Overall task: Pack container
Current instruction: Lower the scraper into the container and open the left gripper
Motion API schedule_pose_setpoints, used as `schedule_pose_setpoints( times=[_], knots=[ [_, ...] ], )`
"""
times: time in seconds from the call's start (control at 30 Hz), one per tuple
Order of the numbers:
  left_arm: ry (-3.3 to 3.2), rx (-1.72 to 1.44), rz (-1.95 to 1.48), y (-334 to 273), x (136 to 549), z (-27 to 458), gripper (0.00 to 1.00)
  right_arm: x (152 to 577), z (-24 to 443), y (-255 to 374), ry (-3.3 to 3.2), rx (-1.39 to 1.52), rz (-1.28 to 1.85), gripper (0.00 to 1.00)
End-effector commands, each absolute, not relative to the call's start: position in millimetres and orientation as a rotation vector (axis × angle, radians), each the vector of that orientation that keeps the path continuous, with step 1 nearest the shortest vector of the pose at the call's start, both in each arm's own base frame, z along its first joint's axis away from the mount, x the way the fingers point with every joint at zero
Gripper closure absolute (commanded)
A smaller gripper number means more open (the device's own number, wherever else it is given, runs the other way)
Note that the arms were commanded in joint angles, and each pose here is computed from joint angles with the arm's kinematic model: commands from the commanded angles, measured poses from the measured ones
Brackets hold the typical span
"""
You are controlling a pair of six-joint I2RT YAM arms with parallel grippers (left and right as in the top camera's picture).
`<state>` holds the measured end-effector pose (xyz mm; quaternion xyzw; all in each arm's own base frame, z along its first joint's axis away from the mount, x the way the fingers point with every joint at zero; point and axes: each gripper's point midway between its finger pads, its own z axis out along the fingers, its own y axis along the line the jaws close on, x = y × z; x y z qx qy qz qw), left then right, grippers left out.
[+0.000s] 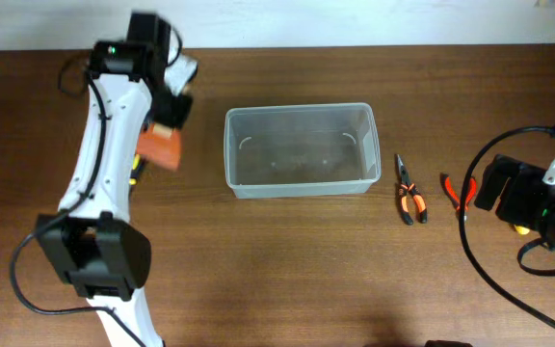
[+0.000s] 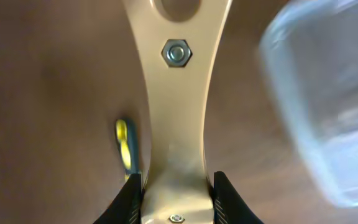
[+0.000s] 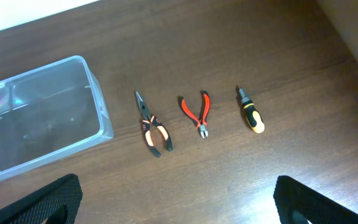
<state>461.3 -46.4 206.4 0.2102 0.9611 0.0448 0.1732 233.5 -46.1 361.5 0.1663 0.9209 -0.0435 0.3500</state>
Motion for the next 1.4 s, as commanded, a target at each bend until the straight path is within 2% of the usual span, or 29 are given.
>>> schedule_pose_setpoints(
  times=[0.0,0.17,0.23,0.4,0.77,0.93,1.03,1.07,1.1,1.13,1.37],
  knots=[
    [2.487,0.799,-0.038,-112.1,464.1,262.6,0.98,231.7,363.8,-49.6,2.375,0.453,-0.124,0.01],
    [2.272,1.055,-0.103,-196.0,460.5,277.5,0.98,230.5,362.6,-49.4,2.382,0.453,-0.124,0.01],
    [2.197,1.246,-0.100,-232.2,448.5,265.6,0.98,228.9,361.3,-49.2,2.389,0.457,-0.124,0.01],
    [2.071,1.610,-0.022,-271.5,436.2,220.6,0.98,225.9,358.8,-48.9,2.405,0.458,-0.127,0.01],
    [2.198,1.942,0.087,-254.9,447.9,88.5,0.98,219.8,354.0,-48.4,2.437,0.461,-0.131,0.01],
    [2.233,1.974,0.082,-237.9,456.7,62.0,0.98,217.6,352.3,-48.1,2.448,0.462,-0.133,0.01],
    [2.238,1.951,0.088,-233.0,461.9,63.9,0.83,217.7,352.4,-48.1,2.448,0.462,-0.133,0.01],
    [2.240,1.951,0.087,-232.5,460.8,65.8,0.70,217.8,352.3,-48.1,2.448,0.462,-0.133,0.01],
    [2.245,1.946,0.086,-231.8,459.2,69.2,0.38,217.7,352.4,-48.1,2.447,0.462,-0.133,0.01],
    [2.254,1.938,0.084,-230.7,456.9,73.9,0.01,217.7,352.4,-48.1,2.447,0.462,-0.133,0.01],
    [2.314,1.676,0.086,-227.6,448.2,146.3,0.01,218.8,353.1,-48.2,2.443,0.462,-0.132,0.01]
  ],
)
